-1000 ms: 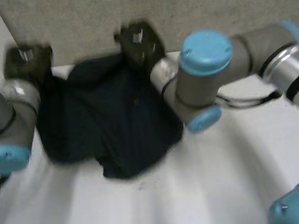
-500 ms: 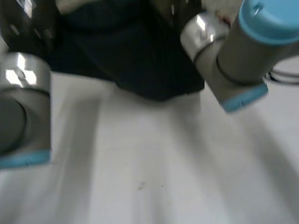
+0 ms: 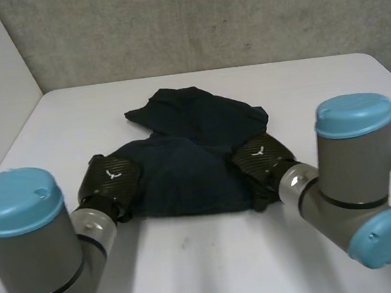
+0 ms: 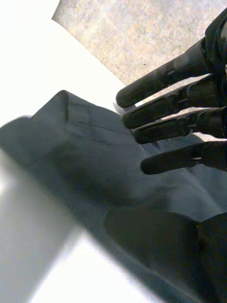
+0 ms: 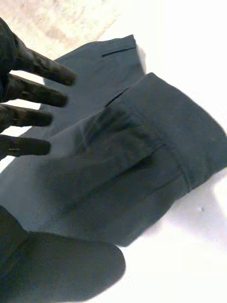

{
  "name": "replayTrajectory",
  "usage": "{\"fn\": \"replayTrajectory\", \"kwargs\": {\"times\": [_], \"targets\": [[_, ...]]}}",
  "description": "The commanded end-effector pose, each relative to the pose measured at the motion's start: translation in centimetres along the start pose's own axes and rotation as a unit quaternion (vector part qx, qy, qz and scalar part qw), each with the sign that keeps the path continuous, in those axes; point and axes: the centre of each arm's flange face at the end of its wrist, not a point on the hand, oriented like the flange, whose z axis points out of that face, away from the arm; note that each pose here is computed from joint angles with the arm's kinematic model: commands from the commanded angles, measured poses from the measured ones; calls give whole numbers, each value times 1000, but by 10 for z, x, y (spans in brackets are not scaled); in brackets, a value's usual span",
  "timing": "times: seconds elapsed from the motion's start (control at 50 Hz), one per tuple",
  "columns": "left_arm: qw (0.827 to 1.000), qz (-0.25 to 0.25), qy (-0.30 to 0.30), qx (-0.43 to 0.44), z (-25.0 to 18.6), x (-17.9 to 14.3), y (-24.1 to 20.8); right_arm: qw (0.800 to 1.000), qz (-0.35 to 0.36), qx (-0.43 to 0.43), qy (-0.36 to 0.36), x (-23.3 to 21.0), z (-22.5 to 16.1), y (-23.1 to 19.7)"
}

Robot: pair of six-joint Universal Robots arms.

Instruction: Fold the shorts.

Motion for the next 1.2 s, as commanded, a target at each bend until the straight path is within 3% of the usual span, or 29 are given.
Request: {"fn": "replayTrajectory", "kwargs": {"times": [0.02,0.1,0.2,0.5,0.78,1.2], "targets": [[1000,-9,-13,27,-25,-13,-11,989,142,5,42,33,-20,0],[999,-15,-21,33,-37,-19,-11,982,181,11,51,45,-33,1],[999,-27,-38,13,-33,-36,3,983,179,5,33,44,-38,7],[997,-66,27,-23,-10,-60,46,999,51,-3,11,27,-18,36],[993,-68,68,-69,6,-45,71,999,43,-7,14,28,15,52],[993,-54,65,-83,39,-43,81,999,47,8,20,30,3,41]]}}
